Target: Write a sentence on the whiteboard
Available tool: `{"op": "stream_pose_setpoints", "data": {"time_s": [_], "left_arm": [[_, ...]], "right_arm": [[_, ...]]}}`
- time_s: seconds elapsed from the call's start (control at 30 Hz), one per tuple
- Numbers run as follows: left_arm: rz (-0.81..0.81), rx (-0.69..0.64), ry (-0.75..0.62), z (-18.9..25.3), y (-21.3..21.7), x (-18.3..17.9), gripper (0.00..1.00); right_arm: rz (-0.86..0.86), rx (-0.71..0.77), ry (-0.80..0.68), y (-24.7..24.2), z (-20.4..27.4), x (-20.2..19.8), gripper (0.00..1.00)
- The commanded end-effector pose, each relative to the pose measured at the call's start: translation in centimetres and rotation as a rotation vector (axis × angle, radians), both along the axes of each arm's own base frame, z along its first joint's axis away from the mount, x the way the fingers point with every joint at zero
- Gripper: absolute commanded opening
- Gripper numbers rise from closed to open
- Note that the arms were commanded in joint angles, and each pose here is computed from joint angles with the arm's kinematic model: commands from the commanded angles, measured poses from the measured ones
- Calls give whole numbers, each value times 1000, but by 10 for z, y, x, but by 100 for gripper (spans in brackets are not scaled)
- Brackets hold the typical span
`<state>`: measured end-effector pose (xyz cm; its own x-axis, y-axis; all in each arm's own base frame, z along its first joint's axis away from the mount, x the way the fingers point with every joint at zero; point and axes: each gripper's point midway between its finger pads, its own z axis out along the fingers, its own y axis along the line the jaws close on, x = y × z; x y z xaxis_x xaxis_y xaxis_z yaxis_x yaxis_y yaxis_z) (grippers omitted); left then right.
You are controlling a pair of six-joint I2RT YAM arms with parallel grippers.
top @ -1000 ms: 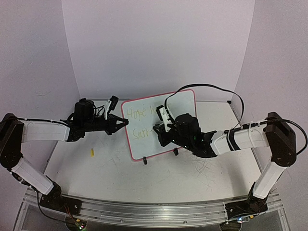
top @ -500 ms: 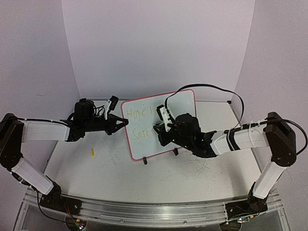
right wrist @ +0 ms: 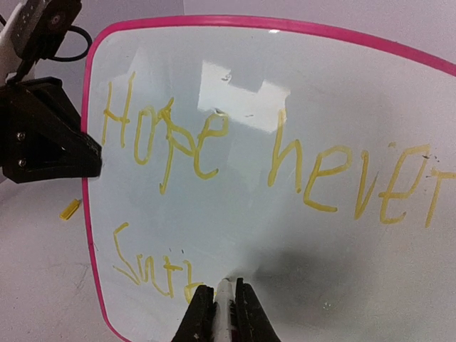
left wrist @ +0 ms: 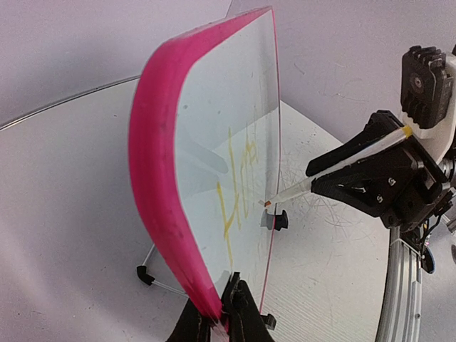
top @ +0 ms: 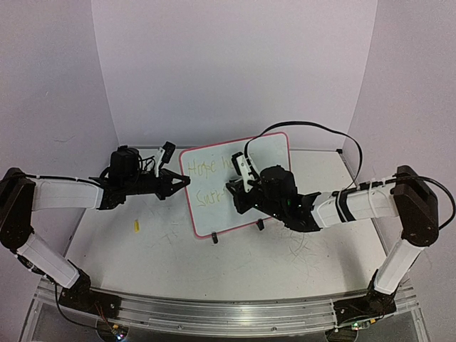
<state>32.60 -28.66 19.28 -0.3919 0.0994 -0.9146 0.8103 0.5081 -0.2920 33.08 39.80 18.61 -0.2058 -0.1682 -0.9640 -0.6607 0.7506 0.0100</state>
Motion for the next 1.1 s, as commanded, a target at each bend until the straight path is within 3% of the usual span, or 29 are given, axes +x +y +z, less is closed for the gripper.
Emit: {"op": "stream_pose_setpoints", "data": {"time_s": [0.0, 1.07], "left_arm": [[70, 119, -86, -10, 12, 18, 0], [65, 117, -89, -8, 11, 16, 0]], "right_arm": [[-52, 69, -55, 1, 32, 18, 0], [-29, -1, 87, -8, -30, -4, 0]]}}
